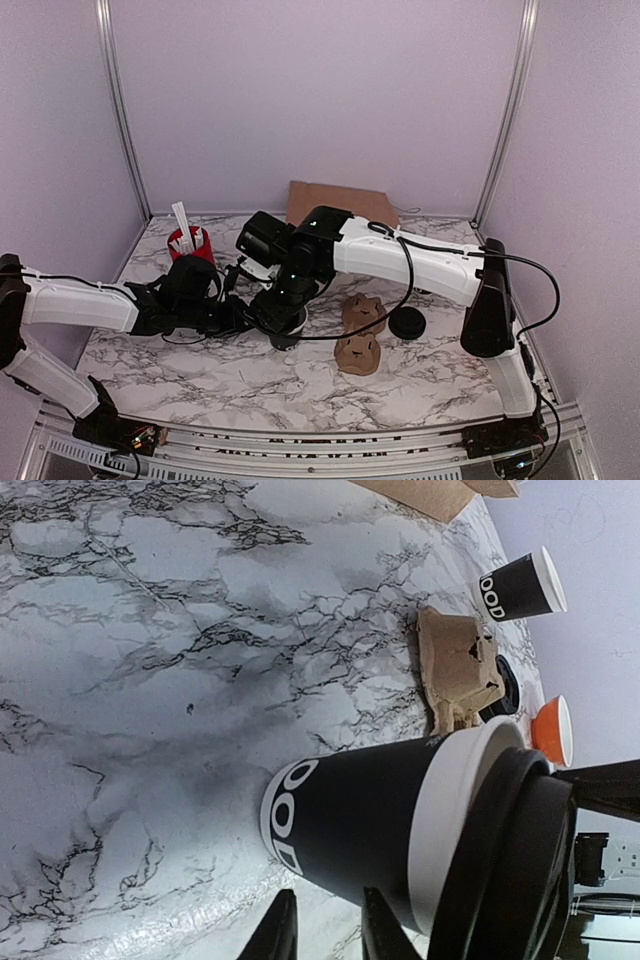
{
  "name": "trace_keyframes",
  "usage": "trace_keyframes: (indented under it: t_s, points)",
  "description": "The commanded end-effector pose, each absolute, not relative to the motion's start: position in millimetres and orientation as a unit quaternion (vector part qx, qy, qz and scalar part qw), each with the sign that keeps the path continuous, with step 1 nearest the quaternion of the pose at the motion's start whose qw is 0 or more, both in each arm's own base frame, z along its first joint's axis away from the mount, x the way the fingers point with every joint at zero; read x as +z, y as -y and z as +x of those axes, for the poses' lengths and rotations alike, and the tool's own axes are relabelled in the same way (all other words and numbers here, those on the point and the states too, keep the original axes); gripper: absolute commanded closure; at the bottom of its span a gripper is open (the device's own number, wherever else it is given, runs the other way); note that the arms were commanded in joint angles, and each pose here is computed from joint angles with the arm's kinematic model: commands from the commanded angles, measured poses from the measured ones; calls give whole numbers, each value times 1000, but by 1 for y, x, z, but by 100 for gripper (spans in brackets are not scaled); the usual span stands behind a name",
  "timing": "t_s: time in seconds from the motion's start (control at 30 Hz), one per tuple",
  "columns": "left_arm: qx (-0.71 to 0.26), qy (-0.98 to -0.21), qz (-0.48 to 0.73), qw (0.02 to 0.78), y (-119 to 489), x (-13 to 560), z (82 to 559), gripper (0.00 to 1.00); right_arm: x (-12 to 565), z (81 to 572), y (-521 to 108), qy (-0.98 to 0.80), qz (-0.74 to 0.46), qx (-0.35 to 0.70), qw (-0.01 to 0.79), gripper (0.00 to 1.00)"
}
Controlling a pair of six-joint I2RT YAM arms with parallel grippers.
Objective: Pack the takeout coffee
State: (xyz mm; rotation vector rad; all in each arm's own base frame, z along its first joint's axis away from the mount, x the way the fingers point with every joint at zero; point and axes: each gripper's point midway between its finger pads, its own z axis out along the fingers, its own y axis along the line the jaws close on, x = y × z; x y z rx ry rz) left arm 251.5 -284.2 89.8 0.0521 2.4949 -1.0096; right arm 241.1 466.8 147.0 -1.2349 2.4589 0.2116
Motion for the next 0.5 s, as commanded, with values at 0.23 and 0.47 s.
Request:
trace_keyframes:
  t_s: [0.23, 0.47]
  points:
    - [-376, -898, 20, 228, 288, 91, 249, 78, 156, 250, -469, -879, -424, 86, 199, 30]
    - [-349, -905, 1, 242, 273, 90, 250, 78, 172, 252, -468, -879, -418, 89, 211, 30]
